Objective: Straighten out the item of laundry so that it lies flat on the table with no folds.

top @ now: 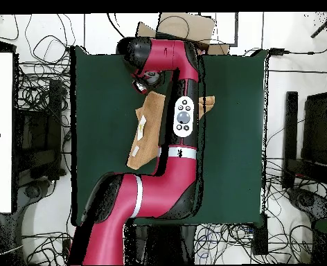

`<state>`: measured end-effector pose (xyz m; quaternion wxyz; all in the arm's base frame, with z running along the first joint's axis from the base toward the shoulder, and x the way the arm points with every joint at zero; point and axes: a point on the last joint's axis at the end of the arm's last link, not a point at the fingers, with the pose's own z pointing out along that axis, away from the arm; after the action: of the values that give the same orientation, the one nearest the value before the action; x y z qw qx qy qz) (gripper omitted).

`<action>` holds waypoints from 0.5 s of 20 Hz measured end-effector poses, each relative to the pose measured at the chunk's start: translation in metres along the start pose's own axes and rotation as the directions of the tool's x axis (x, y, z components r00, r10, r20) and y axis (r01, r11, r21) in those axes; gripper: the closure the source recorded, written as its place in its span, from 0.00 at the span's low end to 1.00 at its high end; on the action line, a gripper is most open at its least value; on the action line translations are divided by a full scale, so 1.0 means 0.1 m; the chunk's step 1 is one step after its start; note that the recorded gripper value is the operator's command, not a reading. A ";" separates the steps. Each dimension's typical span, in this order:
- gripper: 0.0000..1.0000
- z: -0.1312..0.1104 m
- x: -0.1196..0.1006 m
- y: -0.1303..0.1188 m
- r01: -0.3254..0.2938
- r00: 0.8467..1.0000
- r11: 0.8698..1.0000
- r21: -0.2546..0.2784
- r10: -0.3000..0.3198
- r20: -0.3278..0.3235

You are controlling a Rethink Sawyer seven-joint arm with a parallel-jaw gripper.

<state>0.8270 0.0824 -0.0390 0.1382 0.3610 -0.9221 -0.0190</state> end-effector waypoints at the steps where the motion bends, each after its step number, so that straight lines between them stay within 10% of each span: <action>1: 0.00 0.00 0.00 0.00 0.000 1.000 1.000 -0.001 0.000 0.001; 10: 0.00 0.03 -0.01 0.05 0.004 1.000 1.000 -0.027 -0.004 0.006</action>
<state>0.8237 0.0860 -0.0416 0.1401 0.3609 -0.9214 -0.0327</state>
